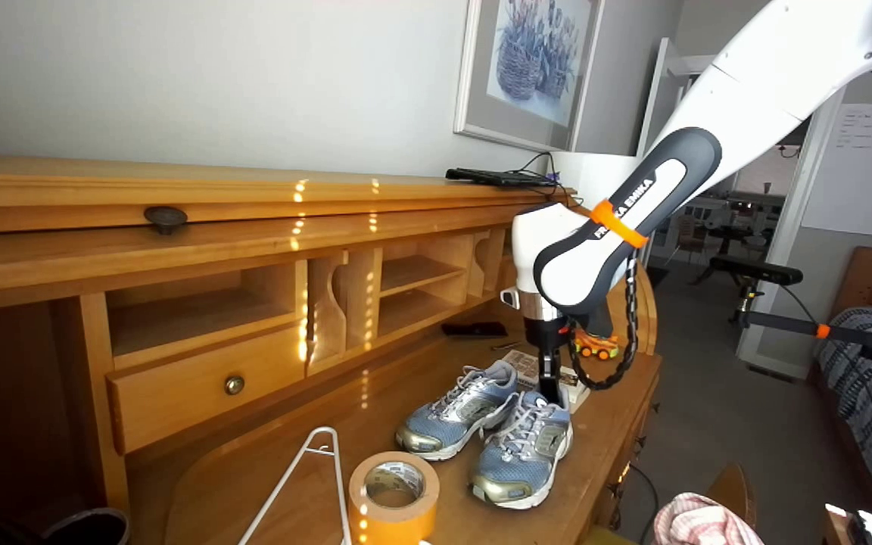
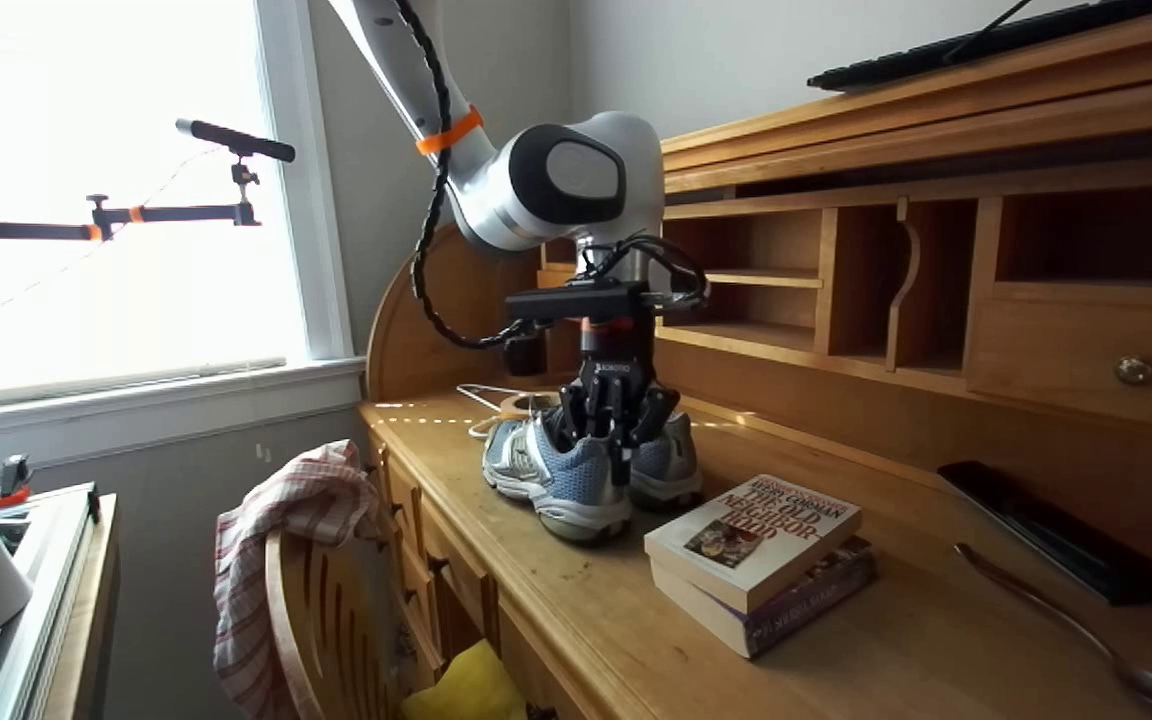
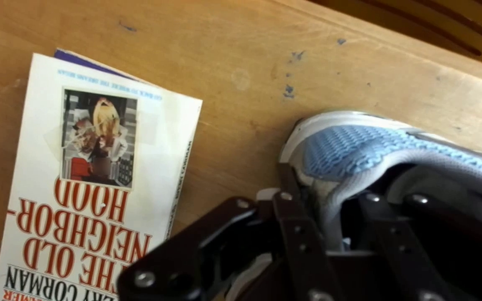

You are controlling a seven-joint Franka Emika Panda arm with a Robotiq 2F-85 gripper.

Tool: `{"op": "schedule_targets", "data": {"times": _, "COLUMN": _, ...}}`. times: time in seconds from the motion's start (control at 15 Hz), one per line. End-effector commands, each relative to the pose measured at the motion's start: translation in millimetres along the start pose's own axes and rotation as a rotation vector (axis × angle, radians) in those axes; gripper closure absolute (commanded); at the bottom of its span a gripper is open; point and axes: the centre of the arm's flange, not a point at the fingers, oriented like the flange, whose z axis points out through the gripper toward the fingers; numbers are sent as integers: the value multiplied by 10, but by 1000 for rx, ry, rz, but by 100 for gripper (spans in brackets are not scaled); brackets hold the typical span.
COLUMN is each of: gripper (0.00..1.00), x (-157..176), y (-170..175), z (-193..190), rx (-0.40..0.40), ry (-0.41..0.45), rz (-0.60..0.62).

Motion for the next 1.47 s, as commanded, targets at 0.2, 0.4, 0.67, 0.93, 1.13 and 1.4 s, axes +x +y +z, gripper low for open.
{"op": "schedule_targets", "data": {"times": 0.2, "gripper": 96, "x": -155, "y": -258, "z": 5, "rx": -82, "ry": -43, "rz": 45}}
{"op": "schedule_targets", "data": {"times": 0.4, "gripper": 96, "x": -184, "y": -296, "z": 18, "rx": -102, "ry": -43, "rz": 52}}
{"op": "schedule_targets", "data": {"times": 0.67, "gripper": 60, "x": -228, "y": -304, "z": -22, "rx": -100, "ry": -30, "rz": 79}}
{"op": "schedule_targets", "data": {"times": 0.93, "gripper": 31, "x": -314, "y": -258, "z": -211, "rx": -64, "ry": 64, "rz": 125}}
{"op": "schedule_targets", "data": {"times": 1.13, "gripper": 8, "x": -371, "y": -130, "z": -361, "rx": -68, "ry": 118, "rz": 150}}
{"op": "schedule_targets", "data": {"times": 1.4, "gripper": 0, "x": -431, "y": 183, "z": -451, "rx": -129, "ry": 106, "rz": 107}}
